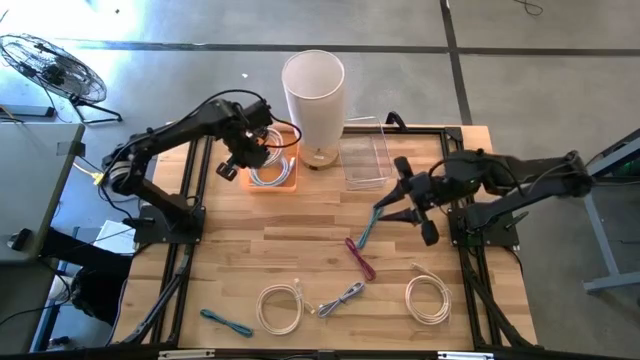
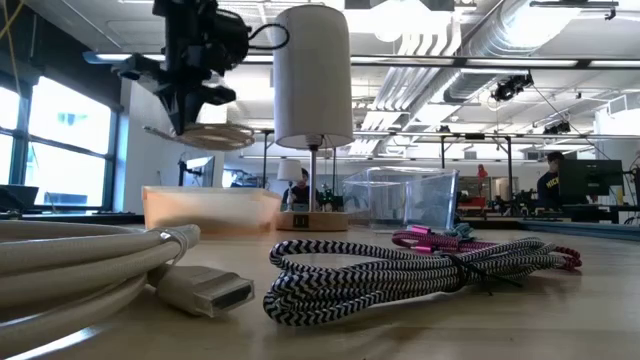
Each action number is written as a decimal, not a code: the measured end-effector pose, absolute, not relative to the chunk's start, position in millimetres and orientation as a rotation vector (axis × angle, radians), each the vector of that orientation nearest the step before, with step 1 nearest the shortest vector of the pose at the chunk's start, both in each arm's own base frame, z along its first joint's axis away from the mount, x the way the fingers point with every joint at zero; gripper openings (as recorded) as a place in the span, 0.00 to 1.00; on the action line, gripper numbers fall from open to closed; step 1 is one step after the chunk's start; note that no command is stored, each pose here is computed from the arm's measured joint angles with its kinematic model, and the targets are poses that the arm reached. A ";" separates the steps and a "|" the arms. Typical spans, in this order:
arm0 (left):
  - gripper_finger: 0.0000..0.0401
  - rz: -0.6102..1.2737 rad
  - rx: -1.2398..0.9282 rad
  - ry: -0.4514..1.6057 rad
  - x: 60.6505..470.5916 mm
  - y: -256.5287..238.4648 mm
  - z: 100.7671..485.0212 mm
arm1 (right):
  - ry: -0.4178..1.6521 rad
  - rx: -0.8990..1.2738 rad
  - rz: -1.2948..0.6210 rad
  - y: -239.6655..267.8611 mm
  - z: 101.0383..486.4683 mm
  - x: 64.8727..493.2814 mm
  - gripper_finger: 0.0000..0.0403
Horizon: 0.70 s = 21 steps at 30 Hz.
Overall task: Pick & Place USB Port
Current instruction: Put the top light brown HDMI cable into the orange bin
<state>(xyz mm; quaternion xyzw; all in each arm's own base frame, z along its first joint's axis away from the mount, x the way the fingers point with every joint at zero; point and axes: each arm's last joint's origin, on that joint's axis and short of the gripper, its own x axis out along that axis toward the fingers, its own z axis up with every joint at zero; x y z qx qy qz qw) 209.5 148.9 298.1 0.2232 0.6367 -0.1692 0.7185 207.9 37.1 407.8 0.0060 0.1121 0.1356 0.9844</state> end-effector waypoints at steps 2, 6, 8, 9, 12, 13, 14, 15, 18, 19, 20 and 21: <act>0.07 -0.380 0.496 1.413 213.3 152.5 289.1 | 0.213 0.013 0.267 35.1 410.2 204.2 0.29; 0.07 -0.415 0.494 1.426 221.1 156.8 272.2 | 0.201 0.015 0.254 31.3 413.4 197.3 0.29; 0.07 -0.409 0.501 1.418 226.7 160.7 267.2 | 0.202 0.015 0.246 29.6 413.9 195.1 0.29; 0.07 -0.412 0.499 1.422 228.9 162.3 263.9 | 0.200 0.016 0.243 28.8 414.3 194.3 0.29; 0.07 -0.411 0.498 1.425 234.7 166.9 256.0 | 0.199 0.020 0.240 28.3 414.5 194.0 0.29; 0.07 -0.413 0.495 1.431 235.4 168.3 254.0 | 0.200 0.021 0.238 28.3 414.4 194.1 0.29; 0.07 -0.419 0.495 1.442 235.5 170.2 251.6 | 0.201 0.022 0.237 28.3 414.3 194.1 0.29; 0.07 -0.427 0.500 1.451 236.1 171.0 249.7 | 0.204 0.022 0.237 28.3 414.0 194.1 0.29; 0.07 -0.432 0.500 1.469 238.9 173.3 244.0 | 0.208 0.023 0.237 28.3 413.6 194.0 0.29; 0.09 -0.429 0.503 1.482 239.4 174.2 242.5 | 0.209 0.023 0.237 28.3 413.6 194.0 0.29; 0.11 -0.421 0.512 1.496 239.9 175.1 241.4 | 0.209 0.023 0.237 28.3 413.6 194.0 0.29; 0.14 -0.409 0.523 1.509 240.6 176.1 240.5 | 0.209 0.023 0.237 28.3 413.6 194.0 0.29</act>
